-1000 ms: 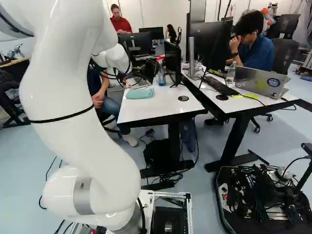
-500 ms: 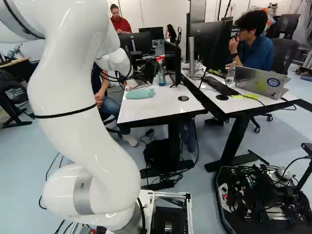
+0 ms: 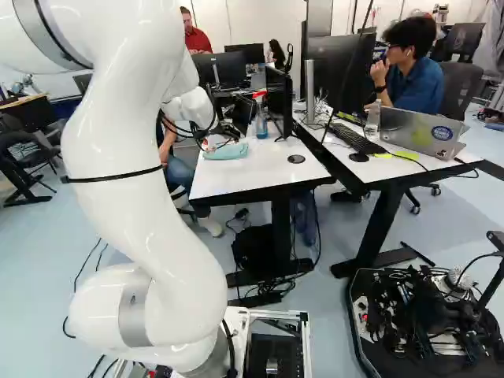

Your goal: Clean the table with the green towel

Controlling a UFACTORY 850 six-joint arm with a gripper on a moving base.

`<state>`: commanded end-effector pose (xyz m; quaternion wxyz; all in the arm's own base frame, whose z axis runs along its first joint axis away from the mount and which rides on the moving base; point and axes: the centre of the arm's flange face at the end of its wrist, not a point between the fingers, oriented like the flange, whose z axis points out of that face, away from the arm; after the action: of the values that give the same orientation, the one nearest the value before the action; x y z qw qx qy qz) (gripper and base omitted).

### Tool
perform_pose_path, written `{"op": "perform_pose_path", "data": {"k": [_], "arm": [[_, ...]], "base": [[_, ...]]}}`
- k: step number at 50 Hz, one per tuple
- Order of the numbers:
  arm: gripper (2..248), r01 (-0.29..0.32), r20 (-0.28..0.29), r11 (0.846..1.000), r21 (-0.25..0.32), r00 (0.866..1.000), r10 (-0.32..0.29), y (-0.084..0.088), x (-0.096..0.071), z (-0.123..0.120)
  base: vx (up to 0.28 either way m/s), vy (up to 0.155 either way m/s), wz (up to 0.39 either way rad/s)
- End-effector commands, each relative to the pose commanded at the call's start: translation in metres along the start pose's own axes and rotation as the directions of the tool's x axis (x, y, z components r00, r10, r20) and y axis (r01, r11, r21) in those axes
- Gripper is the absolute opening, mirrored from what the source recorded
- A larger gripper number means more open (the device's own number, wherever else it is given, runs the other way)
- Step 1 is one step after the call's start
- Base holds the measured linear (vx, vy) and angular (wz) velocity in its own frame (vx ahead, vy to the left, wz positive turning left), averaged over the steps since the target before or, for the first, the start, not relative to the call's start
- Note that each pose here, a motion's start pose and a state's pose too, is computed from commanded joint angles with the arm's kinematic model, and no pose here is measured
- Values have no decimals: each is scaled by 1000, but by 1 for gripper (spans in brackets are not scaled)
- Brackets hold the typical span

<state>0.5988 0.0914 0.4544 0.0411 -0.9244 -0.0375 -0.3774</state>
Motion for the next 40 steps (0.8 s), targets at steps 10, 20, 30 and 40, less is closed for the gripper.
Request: {"op": "perform_pose_path", "data": {"k": [10,20,30,40], "arm": [[247,-1,15,1000,-2,1000,1,1,-2,17],[247,-3,29,1000,-5,1000,3,2,-2,35],[247,-4,39,1000,-7,999,4,4,-2,54],[247,-5,50,1000,-9,999,6,5,-4,70]], "base": [[0,0,0],[0,0,0],[0,0,0],[0,0,0]]}}
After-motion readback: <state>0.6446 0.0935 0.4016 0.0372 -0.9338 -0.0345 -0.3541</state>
